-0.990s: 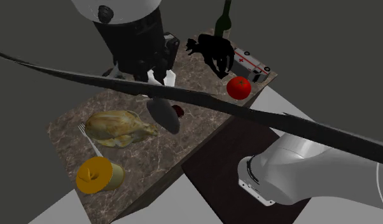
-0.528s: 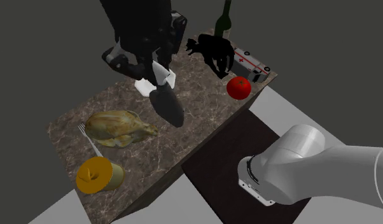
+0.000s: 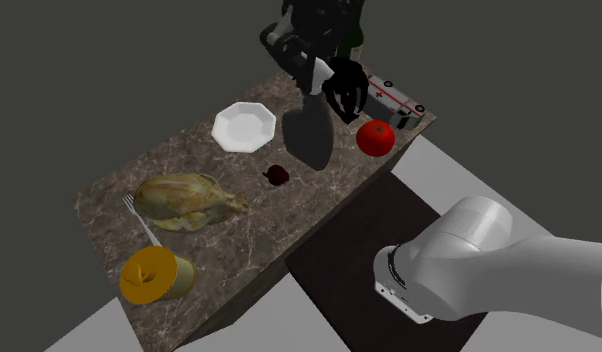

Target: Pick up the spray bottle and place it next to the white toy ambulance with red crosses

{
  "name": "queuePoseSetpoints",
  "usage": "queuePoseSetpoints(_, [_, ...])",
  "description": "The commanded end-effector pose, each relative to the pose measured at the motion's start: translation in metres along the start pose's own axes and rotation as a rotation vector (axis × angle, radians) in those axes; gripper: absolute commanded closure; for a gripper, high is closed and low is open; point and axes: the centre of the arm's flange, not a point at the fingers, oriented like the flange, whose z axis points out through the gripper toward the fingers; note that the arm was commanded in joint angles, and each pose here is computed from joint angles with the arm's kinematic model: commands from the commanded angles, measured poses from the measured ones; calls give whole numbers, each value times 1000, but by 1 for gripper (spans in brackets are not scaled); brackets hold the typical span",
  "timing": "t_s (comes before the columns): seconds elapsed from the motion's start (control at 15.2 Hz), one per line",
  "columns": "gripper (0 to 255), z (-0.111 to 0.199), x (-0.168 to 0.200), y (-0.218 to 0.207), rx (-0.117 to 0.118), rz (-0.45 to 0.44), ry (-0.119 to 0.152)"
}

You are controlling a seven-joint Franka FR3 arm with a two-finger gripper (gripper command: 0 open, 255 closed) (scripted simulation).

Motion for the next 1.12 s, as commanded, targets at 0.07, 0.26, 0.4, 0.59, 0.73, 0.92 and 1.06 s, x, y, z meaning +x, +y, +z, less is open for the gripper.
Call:
queuePoseSetpoints(0.07, [255, 2, -7, 40, 0, -2, 0])
queuePoseSetpoints(0.26, [255, 2, -12, 80, 0, -2, 0])
queuePoseSetpoints(0.4, [255, 2, -16, 106, 0, -2, 0])
queuePoseSetpoints(0.59, [255, 2, -21, 145, 0, -2, 0])
queuePoseSetpoints(0.73, [255, 2, -25, 171, 0, -2, 0])
queuePoseSetpoints(0.92, [255, 2, -30, 210, 0, -2, 0])
queuePoseSetpoints(1.06, [255, 2, -34, 236, 0, -2, 0])
